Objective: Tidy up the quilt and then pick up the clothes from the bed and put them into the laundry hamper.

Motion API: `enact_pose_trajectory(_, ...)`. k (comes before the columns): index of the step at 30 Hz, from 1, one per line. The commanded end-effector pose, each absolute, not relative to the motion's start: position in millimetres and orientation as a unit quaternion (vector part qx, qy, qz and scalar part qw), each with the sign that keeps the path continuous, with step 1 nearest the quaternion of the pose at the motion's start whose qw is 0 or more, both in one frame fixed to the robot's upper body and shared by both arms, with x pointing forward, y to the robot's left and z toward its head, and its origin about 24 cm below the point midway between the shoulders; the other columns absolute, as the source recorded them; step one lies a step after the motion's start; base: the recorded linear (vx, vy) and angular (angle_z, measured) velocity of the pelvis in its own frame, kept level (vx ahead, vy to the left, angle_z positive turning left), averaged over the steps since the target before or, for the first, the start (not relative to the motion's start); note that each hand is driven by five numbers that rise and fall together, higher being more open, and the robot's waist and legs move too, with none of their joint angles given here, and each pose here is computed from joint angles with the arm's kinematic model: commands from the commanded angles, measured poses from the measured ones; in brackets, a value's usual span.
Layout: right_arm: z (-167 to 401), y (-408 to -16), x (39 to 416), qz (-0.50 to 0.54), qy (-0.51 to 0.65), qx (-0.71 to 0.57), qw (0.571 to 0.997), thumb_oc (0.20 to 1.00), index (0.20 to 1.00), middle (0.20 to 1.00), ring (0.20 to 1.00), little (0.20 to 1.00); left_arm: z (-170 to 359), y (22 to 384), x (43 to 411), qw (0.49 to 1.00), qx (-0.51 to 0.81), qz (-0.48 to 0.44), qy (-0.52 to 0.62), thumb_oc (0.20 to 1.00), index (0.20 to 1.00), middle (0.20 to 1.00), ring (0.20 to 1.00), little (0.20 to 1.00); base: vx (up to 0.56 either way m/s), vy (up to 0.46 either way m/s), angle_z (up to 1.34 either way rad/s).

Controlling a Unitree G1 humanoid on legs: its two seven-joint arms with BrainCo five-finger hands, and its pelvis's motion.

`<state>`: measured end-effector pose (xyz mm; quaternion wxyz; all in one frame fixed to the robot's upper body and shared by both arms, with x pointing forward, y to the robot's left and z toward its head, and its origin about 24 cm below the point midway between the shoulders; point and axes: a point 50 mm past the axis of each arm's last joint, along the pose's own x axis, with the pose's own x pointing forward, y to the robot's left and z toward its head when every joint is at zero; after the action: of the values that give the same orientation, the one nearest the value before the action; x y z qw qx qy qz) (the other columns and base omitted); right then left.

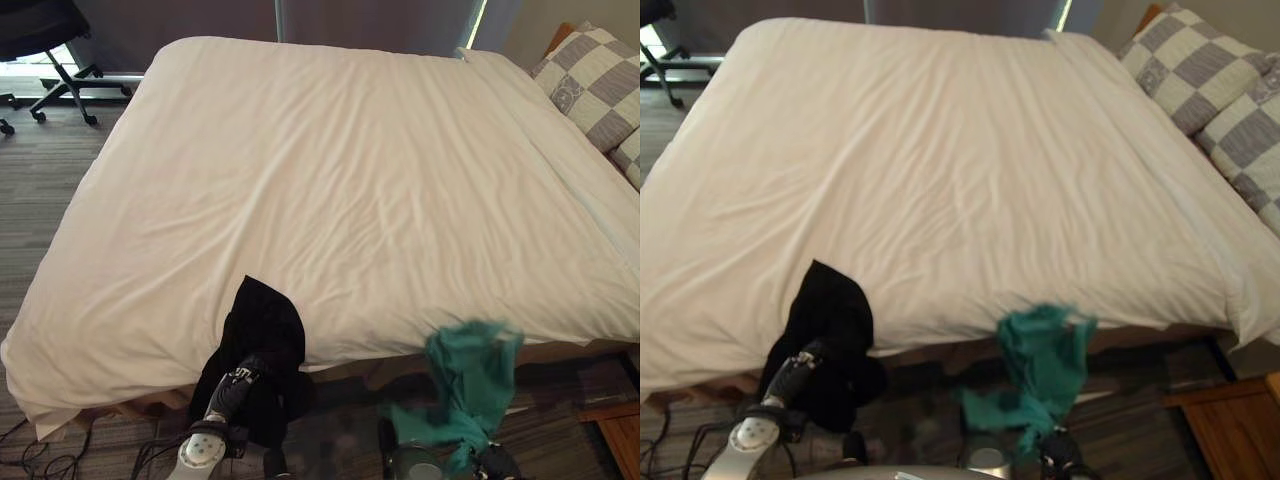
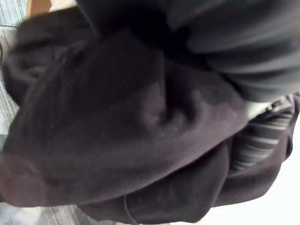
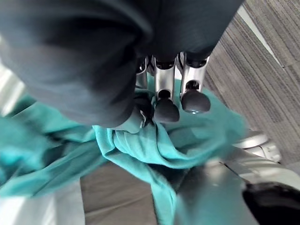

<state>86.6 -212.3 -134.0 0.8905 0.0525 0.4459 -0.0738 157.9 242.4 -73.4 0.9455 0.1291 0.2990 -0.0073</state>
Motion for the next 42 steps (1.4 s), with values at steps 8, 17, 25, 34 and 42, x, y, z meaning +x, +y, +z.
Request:
enact_pose_trajectory(8, -69, -253, 195, -0.063, 0.266, -0.056, 0.96, 0.2, 0.2, 0.2, 0.2, 0.2, -72, 229, 173, 0.962, 0.079, 0.024, 0.261, 0.2, 0.2, 0.2, 0.2, 0.2, 0.01, -0.17, 0.33)
enact_pose_trajectory(17, -31, -259, 222, -0.058, 0.174, -0.053, 0.982, 0.2, 0.2, 0.2, 0.2, 0.2, -69, 223, 179, 0.965, 0.079, 0.015, 0.251, 0.2, 0.2, 0.2, 0.2, 0.2, -0.02, -0.081, 0.31)
enact_pose_trajectory(25, -45, -213, 233, 0.033, 0.196, -0.075, 0.977, 0.2, 0.2, 0.2, 0.2, 0.2, -63, 217, 194, 0.972, 0.04, 0.049, 0.225, 0.2, 0.2, 0.2, 0.2, 0.2, -0.21, -0.064, 1.3)
enact_pose_trajectory(34, -58, -209, 217, 0.029, 0.23, -0.094, 0.968, 0.2, 0.2, 0.2, 0.2, 0.2, -57, 227, 192, 0.972, 0.069, 0.053, 0.22, 0.2, 0.2, 0.2, 0.2, 0.2, -0.03, 0.196, 1.84)
enact_pose_trajectory(42, -73, -225, 188, -0.089, 0.259, -0.06, 0.96, 0.2, 0.2, 0.2, 0.2, 0.2, -57, 223, 208, 0.971, 0.086, 0.064, 0.215, 0.2, 0.2, 0.2, 0.2, 0.2, 0.07, 0.086, 1.7)
